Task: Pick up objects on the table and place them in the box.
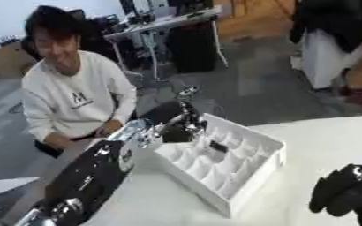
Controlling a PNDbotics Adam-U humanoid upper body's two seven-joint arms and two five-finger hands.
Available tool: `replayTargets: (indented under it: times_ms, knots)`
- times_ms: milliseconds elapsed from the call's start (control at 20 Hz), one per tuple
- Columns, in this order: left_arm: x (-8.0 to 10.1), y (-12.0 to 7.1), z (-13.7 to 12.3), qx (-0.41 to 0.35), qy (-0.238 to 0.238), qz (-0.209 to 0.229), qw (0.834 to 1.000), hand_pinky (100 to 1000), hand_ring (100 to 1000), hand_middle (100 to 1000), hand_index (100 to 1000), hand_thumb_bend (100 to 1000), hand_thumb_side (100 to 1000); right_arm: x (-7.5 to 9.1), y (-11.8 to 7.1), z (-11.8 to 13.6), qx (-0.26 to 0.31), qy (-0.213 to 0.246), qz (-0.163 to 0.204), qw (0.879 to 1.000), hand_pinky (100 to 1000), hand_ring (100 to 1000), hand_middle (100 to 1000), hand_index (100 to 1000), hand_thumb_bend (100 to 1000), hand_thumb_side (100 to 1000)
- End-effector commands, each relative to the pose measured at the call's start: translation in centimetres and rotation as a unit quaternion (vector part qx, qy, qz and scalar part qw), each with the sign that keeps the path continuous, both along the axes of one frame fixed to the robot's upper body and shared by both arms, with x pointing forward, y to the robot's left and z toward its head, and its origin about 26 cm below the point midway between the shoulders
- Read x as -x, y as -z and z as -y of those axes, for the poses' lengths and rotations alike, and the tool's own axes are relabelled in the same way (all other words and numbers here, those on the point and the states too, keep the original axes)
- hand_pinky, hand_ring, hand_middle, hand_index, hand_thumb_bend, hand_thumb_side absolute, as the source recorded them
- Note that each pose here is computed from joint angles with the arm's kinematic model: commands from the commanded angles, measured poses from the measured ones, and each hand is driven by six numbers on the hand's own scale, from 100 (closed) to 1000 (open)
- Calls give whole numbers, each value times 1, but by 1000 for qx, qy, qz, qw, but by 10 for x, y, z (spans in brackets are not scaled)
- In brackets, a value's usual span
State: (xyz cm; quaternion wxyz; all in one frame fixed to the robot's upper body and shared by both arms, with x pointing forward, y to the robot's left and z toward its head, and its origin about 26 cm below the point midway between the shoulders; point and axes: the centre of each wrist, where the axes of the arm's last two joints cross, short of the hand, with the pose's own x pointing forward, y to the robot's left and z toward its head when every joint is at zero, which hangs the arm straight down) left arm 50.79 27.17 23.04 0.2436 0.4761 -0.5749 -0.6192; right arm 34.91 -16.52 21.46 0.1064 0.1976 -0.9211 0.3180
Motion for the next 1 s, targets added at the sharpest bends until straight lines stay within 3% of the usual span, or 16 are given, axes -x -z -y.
replayTargets:
  times_ms: [50, 200, 400, 650, 1000]
  knots:
    - [-1, -12, -8, -51, 9, 37, 998, 1000, 1000, 1000, 1000, 809, 893, 4, -9, -4, -3, -10, 21, 1000, 382, 468, 504, 586, 100, 661]
    - [5, -5, -27, -11, 37, 55, 998, 1000, 972, 969, 978, 751, 883, 3, -8, -2, -1, -7, 17, 1000, 381, 468, 504, 586, 100, 661]
    - [31, -7, -62, 95, 109, 107, 984, 947, 910, 946, 963, 679, 875, 1, -4, 0, 0, -2, 14, 1000, 384, 469, 502, 584, 100, 658]
    - [68, -9, -79, 235, 176, 160, 942, 883, 858, 918, 937, 622, 865, -4, -2, -3, -5, -4, 20, 1000, 387, 470, 501, 581, 100, 657]
    - [111, -5, -72, 354, 238, 160, 890, 833, 821, 906, 925, 595, 856, -11, 1, -6, -15, 0, 26, 1000, 387, 471, 502, 582, 100, 660]
